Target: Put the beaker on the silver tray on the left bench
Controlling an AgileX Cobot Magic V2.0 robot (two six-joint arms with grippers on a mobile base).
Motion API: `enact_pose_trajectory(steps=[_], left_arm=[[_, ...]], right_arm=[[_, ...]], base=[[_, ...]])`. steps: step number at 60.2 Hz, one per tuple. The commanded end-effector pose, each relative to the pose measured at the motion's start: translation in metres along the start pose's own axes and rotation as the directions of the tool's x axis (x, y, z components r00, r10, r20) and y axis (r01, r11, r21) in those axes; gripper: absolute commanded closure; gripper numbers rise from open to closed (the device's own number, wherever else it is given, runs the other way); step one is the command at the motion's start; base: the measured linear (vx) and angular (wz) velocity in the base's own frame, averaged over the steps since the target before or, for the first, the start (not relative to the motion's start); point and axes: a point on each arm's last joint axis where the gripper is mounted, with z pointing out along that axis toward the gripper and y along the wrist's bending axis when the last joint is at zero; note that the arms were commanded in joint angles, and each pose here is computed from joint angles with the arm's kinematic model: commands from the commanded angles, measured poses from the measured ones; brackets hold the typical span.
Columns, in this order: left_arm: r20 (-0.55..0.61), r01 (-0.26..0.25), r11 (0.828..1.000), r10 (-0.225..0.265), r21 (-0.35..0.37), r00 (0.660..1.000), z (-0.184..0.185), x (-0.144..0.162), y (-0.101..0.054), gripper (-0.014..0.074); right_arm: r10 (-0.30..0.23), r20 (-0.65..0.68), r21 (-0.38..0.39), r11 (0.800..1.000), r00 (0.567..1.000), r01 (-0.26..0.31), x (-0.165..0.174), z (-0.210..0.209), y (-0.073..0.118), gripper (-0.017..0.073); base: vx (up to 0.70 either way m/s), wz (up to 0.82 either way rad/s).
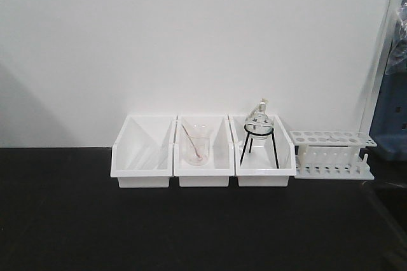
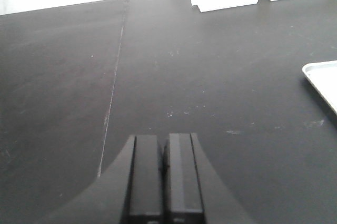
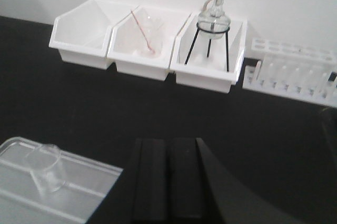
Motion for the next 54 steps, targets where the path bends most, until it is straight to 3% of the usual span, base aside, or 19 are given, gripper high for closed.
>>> enact_pose_trajectory(steps=[1,10,18,25,30,37,54], left_arm=[[0.063,0.002,1.0,-0.002,0.007,0.998,0.002,-0.001,-0.001,0.0592],[0.063,0.002,1.0,-0.002,0.007,0.998,0.002,-0.001,-0.001,0.0592],[0.063,0.002,1.0,-0.002,0.007,0.998,0.002,-0.001,-0.001,0.0592],[0.063,0.002,1.0,-0.002,0.007,0.998,0.002,-0.001,-0.001,0.0592],[0.063,0.002,1.0,-0.002,0.007,0.998,0.002,-0.001,-0.001,0.0592],[0.063,0.002,1.0,-0.002,0.007,0.998,0.002,-0.001,-0.001,0.0592],[0.063,0.002,1.0,-0.002,0.007,0.998,0.002,-0.001,-0.001,0.0592]], right_arm=[[-0.01,0.058,-0.072,0.997,0.998,0.014,0.007,-0.008,0.004,0.0573],[-0.013,0.129,-0.123,0.992,0.991,0.029,0.056,-0.018,0.004,0.0573],[0.037,0.227,-0.03,0.999,0.973,-0.031,0.09,-0.021,-0.007,0.0573],[0.031,0.317,0.055,0.997,0.948,-0.052,0.112,-0.026,-0.013,0.0573],[0.03,0.338,0.111,0.991,0.941,-0.072,0.117,-0.032,-0.016,0.0573],[-0.001,0.353,0.158,0.986,0.936,-0.059,0.118,-0.036,-0.018,0.0573],[0.0,0.35,0.159,0.986,0.937,-0.059,0.119,-0.036,-0.018,0.0573]], base=[[0.0,0.0],[0.0,0.0],[0.0,0.0],[0.0,0.0],[0.0,0.0],[0.0,0.0],[0.0,0.0]])
